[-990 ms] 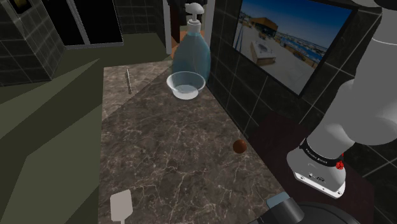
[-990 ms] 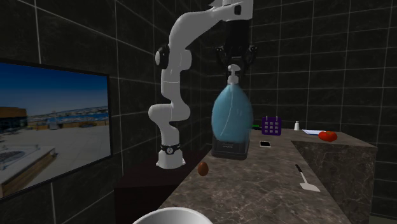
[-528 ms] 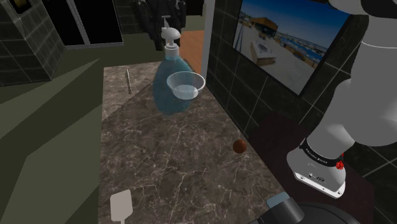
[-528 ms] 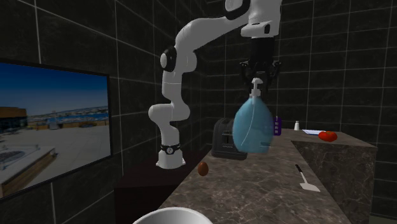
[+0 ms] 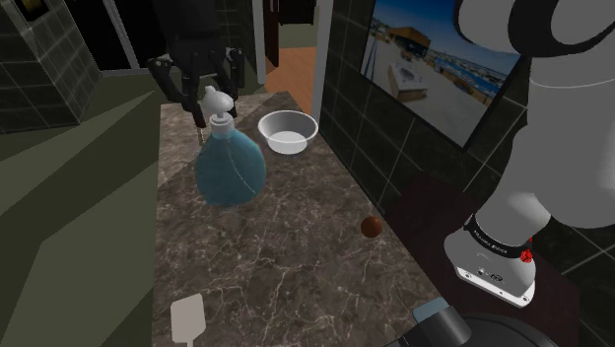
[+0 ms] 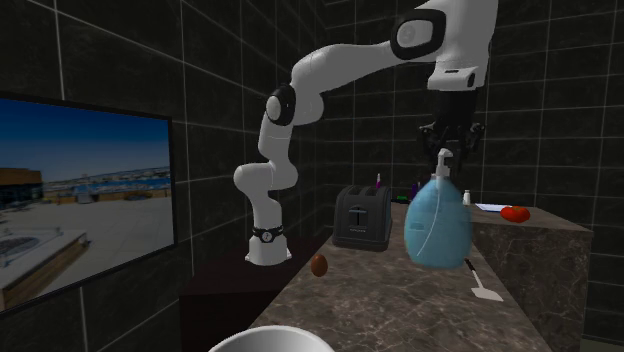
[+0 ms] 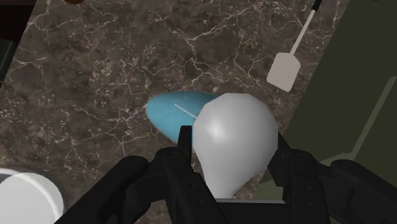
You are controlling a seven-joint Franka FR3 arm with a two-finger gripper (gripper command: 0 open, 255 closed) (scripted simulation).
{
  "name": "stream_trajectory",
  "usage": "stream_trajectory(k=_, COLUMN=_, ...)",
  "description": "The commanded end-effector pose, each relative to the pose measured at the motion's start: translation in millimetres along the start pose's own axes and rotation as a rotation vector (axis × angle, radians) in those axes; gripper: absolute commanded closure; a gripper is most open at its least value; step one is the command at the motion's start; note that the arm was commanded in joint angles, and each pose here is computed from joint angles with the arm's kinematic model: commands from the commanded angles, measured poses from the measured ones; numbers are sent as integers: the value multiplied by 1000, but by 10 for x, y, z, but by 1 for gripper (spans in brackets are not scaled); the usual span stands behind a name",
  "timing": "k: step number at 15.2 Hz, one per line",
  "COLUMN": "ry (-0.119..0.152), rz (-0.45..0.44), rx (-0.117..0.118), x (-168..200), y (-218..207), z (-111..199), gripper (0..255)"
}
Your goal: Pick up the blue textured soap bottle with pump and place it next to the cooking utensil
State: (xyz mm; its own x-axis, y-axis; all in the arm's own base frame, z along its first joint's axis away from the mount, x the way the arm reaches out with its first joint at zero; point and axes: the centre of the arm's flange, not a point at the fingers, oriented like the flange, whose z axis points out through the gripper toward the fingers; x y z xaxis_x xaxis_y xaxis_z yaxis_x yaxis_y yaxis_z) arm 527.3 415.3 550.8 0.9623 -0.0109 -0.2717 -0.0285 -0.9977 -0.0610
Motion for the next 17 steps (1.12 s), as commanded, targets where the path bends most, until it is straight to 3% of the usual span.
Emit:
stream_trajectory(k=1, ry=1, rz=1, rx=1, x=19, y=-218, z=140, gripper=255)
stream_trajectory(k=5, ry=1, rz=1, rx=1, x=126, y=-719, z=467, gripper=255)
stream_trajectory(k=17, ry=1, rz=1, rx=1, x=298, y=-680, z=1075, gripper=255)
